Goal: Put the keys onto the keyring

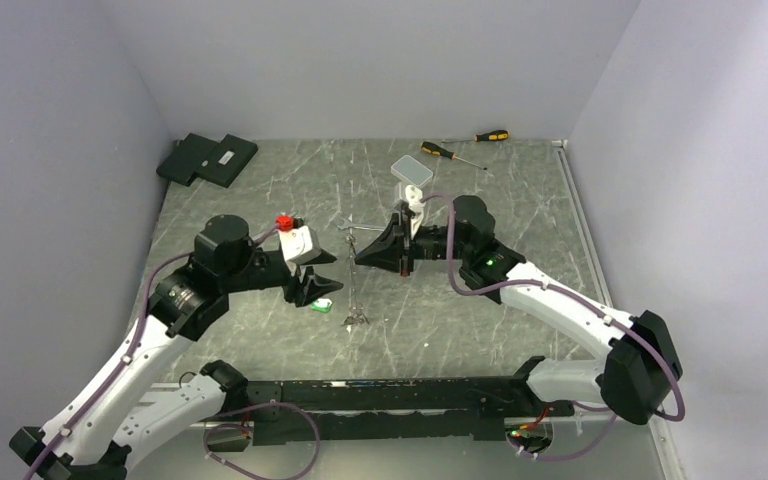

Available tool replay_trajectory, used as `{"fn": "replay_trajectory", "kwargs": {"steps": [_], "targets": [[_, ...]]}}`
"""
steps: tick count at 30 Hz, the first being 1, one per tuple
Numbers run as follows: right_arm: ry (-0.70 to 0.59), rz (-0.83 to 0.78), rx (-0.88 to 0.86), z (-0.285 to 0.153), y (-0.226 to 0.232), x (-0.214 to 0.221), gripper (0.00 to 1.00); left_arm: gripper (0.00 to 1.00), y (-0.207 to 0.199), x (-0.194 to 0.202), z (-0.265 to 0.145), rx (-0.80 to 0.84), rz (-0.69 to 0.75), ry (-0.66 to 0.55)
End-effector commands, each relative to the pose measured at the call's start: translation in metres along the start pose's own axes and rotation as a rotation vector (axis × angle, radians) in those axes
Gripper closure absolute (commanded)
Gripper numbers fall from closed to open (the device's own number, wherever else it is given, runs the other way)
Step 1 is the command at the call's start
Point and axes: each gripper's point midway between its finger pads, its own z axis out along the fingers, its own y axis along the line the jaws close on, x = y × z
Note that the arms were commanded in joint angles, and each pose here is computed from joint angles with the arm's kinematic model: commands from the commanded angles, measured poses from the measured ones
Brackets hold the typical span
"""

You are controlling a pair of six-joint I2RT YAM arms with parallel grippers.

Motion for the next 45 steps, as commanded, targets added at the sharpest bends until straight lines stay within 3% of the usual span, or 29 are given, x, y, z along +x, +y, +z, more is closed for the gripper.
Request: {"fn": "replay_trajectory", "kwargs": {"steps": [1,13,28,40,45], "targets": [[-0.176,-0.135,-0.065,-0.008,0.02,-0.058,1.0,0.43,0.003,-0.042,-0.005,-0.034,0.014,-0.177],[-0.337,-0.218,-0.232,-0.032,0.071,-0.109,1.0,0.6,-0.006,-0.078,-0.014,-0.026,0.116,-0.429],[-0.37,-0.185,-0.28,-0.029,0.072,-0.104,1.0,0.78,-0.025,-0.096,-0.006,0.136,0.107,-0.537],[-0.413,-0.175,-0.258,-0.029,0.069,-0.113,1.0,0.77,-0.023,-0.09,-0.001,0.146,0.097,-0.524],[-0.421,-0.168,-0.238,-0.028,0.064,-0.114,1.0,0.7,-0.024,-0.092,-0.002,0.148,0.098,-0.532]]}}
